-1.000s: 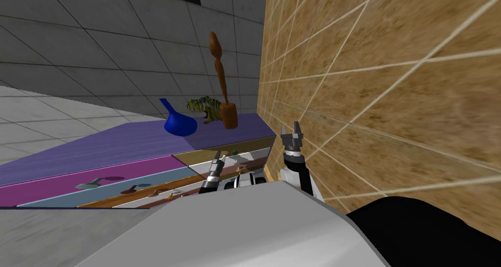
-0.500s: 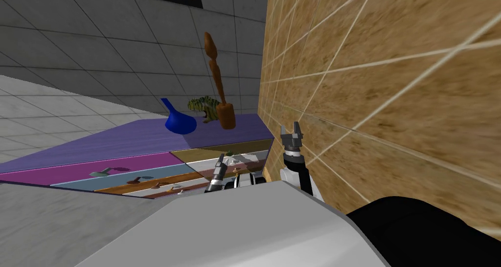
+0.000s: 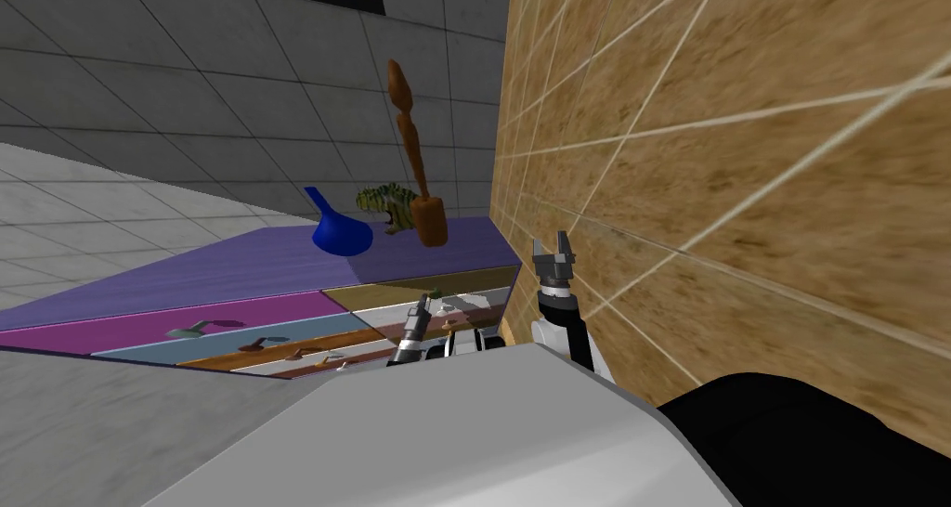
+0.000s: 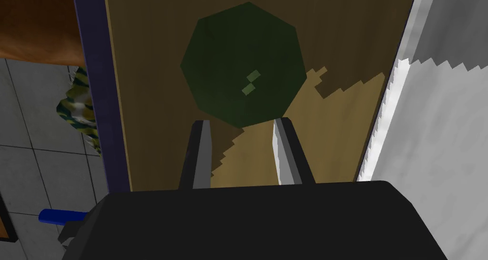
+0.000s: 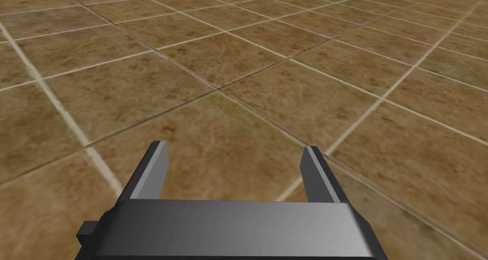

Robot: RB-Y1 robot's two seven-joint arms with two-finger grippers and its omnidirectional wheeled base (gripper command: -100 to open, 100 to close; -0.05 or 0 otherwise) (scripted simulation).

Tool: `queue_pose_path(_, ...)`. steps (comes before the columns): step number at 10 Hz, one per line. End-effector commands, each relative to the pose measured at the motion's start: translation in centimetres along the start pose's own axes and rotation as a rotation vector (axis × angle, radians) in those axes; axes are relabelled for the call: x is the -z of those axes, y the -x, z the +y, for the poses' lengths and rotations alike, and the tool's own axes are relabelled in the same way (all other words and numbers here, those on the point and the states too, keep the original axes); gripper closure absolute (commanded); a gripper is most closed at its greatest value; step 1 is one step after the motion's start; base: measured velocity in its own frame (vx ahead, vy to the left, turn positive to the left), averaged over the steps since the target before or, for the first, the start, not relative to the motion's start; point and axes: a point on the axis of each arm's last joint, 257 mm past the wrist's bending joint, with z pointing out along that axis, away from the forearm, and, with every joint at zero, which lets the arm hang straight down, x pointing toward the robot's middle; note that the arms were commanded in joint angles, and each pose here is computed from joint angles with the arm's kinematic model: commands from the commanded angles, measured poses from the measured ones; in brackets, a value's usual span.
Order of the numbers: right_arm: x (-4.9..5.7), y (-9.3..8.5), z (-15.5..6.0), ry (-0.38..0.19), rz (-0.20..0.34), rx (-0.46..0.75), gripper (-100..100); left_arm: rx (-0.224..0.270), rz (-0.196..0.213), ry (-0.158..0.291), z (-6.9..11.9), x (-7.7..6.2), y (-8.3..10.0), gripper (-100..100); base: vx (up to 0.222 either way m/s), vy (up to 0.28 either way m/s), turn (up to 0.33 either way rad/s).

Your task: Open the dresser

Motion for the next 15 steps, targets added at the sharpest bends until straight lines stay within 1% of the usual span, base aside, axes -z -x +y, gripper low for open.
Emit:
queue_pose_path(1, 0.0, 0.0, 0.0, 0.000, 0.000, 0.000, 0, 0.002, 0.003, 0.007, -0.2, 0.7, -0.3, 100, -0.179, -0.011, 0.023)
queue_pose_path(3, 0.0, 0.0, 0.0, 0.000, 0.000, 0.000, 0, 0.005, 0.006, 0.015, -0.4, 1.4, -0.6, 100, -0.185, -0.003, 0.007)
queue_pose_path(4, 0.0, 0.0, 0.0, 0.000, 0.000, 0.000, 0, 0.002, 0.004, 0.011, -0.4, 1.1, -0.4, 100, -0.097, -0.008, 0.007)
queue_pose_path(5, 0.0, 0.0, 0.0, 0.000, 0.000, 0.000, 0, 0.007, 0.016, 0.018, 0.2, -0.1, -1.4, 100, -0.147, 0.033, 0.143)
queue_pose_path(9, 0.0, 0.0, 0.0, 0.000, 0.000, 0.000, 0, 0.015, 0.049, 0.020, 0.7, -3.0, -3.6, 100, -0.180, 0.035, 0.080)
queue_pose_path(10, 0.0, 0.0, 0.0, 0.000, 0.000, 0.000, 0, 0.015, 0.049, 0.020, 0.7, -3.0, -3.6, 100, -0.099, 0.017, 0.049)
queue_pose_path(14, 0.0, 0.0, 0.0, 0.000, 0.000, 0.000, 0, 0.017, 0.090, 0.023, 1.1, -5.8, -6.3, 100, -0.111, 0.041, 0.084)
queue_pose_path(15, 0.0, 0.0, 0.0, 0.000, 0.000, 0.000, 0, 0.016, 0.081, 0.023, 1.1, -5.4, -5.6, 100, -0.057, 0.026, 0.004)
